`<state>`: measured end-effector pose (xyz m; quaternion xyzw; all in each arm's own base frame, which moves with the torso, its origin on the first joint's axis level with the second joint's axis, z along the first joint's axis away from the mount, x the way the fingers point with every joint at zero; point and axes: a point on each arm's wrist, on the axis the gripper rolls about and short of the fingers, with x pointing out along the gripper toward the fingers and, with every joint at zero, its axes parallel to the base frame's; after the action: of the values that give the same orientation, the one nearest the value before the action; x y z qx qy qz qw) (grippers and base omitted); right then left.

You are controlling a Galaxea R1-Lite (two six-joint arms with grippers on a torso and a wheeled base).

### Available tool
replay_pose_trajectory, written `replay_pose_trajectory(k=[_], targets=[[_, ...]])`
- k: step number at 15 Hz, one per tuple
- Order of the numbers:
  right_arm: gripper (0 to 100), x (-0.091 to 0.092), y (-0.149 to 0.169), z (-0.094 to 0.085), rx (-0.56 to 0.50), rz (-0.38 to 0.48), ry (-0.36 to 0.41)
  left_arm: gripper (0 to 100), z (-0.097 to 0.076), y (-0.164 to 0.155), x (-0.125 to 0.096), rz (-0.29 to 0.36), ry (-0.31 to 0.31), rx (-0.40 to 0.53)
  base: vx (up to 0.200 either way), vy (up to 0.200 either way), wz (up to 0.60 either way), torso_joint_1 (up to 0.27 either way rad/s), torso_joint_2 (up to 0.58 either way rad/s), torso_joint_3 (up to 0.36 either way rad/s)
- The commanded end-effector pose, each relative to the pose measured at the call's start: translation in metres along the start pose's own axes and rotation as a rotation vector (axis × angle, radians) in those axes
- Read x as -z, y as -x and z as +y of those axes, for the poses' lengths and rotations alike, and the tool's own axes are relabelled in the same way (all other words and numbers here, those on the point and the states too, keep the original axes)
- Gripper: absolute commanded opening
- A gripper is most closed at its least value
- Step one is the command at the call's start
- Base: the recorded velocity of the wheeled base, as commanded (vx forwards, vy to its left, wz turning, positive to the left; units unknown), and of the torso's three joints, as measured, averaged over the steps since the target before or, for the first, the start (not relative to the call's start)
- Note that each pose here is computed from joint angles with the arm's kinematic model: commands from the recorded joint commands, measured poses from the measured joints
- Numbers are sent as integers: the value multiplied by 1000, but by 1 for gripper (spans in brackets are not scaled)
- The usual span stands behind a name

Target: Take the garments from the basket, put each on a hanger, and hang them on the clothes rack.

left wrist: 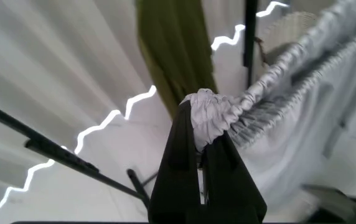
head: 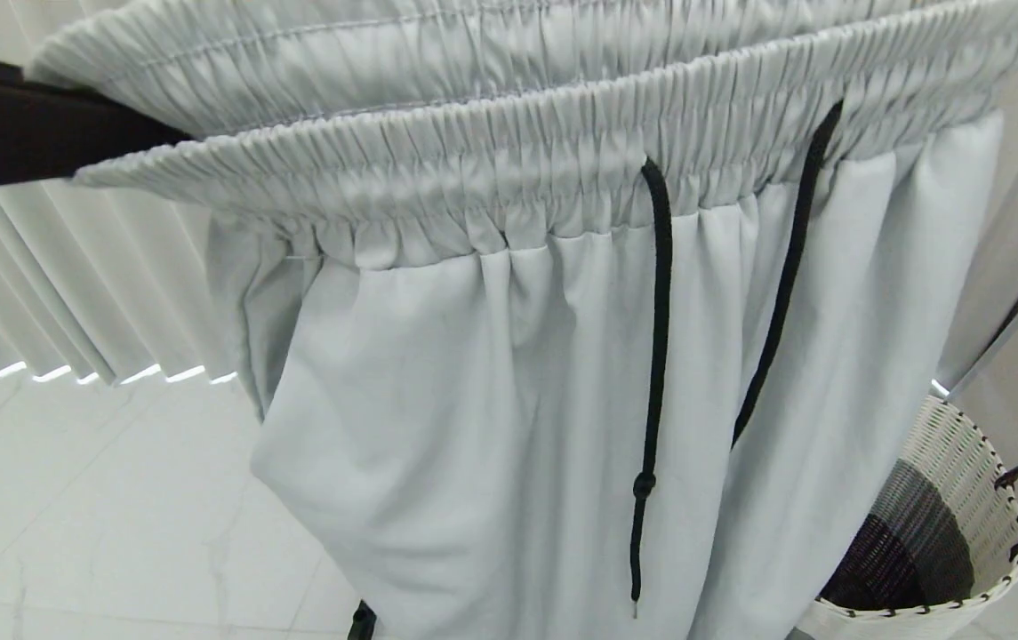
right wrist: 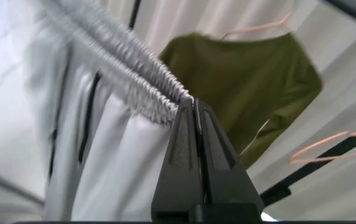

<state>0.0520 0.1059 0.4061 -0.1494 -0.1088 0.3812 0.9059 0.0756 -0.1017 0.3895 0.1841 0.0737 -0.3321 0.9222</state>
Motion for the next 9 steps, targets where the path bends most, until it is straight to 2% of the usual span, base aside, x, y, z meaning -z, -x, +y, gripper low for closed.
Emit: replay_pose_trajectory(k=[1, 5, 8, 9], targets=[[0, 2, -31, 8, 37, 8, 2, 0, 1, 27, 5, -37, -8, 60, 0, 0, 0, 0, 0, 0], [0, 0, -47, 7, 83, -19, -7, 0, -1, 38, 6, -75, -22, 114, 0, 0, 0, 0, 0, 0], [0, -1, -41, 4, 93, -29, -10, 0, -1, 37, 5, -73, -23, 100, 0, 0, 0, 0, 0, 0], [0, -2, -37, -2, 125, -26, -11, 0, 0, 34, 1, -69, -47, 60, 0, 0, 0, 0, 0, 0]])
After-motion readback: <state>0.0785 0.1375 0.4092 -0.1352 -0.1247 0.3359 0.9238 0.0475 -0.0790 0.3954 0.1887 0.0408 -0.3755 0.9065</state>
